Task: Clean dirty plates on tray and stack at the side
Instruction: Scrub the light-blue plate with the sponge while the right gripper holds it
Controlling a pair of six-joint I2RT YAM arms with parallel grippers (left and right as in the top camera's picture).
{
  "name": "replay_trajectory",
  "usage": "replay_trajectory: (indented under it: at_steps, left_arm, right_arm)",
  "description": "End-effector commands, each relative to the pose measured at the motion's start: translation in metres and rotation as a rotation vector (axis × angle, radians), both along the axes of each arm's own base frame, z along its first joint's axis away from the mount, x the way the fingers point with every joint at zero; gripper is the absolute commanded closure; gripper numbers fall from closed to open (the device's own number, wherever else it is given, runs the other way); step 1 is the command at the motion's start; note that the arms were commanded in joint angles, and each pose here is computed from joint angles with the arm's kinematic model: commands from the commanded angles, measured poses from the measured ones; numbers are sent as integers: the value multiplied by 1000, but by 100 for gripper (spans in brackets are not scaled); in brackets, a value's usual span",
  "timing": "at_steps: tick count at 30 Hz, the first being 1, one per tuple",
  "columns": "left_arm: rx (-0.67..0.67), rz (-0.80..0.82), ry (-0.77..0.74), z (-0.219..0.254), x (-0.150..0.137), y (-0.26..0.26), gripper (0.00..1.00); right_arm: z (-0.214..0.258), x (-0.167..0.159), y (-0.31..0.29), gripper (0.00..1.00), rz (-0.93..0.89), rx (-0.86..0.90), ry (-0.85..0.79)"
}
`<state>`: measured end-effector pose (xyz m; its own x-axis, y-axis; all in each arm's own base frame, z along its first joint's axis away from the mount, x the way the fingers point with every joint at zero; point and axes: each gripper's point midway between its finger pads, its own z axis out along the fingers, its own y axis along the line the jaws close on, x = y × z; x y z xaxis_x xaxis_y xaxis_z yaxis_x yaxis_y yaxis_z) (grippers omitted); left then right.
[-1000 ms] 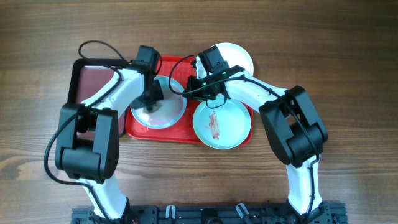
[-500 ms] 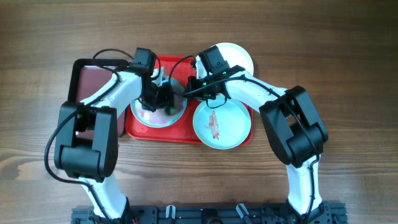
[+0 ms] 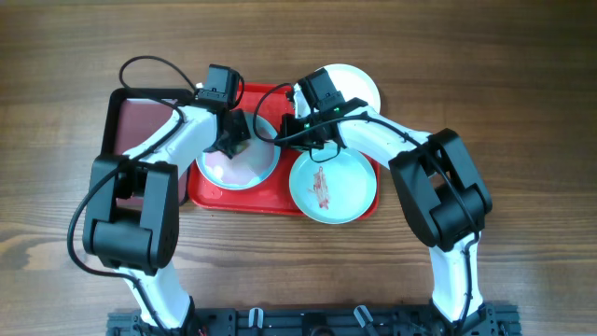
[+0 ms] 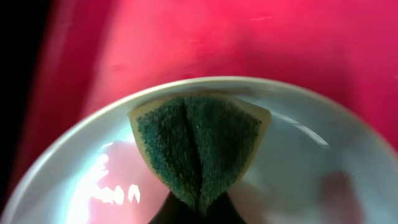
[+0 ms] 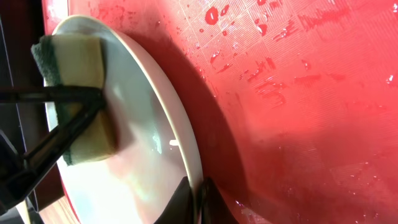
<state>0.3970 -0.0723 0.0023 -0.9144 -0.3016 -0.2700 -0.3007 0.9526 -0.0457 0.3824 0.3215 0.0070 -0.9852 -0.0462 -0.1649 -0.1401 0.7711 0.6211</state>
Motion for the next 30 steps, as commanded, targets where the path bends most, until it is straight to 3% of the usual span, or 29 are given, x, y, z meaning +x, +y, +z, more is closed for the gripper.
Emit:
replay_trajectory:
  at_steps: [1, 5, 10, 16, 23, 26, 30]
  left_arm:
    - [147, 180, 168, -33, -48, 37, 96]
    - [110, 154, 281, -35, -73, 29, 96]
    - [-236, -70, 419, -32, -98, -34, 96]
    - [-516, -220, 393, -15, -96, -81, 96]
    - [-490, -267, 169, -16, -44, -85, 96]
    - [-323, -193, 75, -24, -18, -59, 96]
    - [-62, -54, 33, -30, -7, -11, 96]
  right_arm:
    - [-21, -1, -8, 96, -35, -43, 41]
    - [-20, -1, -8, 96, -35, -41, 38]
    - [-20, -1, -8, 95, -35, -41, 38]
    - [-20, -1, -8, 95, -35, -41, 38]
    - [-20, 0, -7, 96, -35, -38, 33]
    - [-20, 1, -7, 95, -36, -40, 30]
    - [-20, 1, -7, 96, -36, -40, 31]
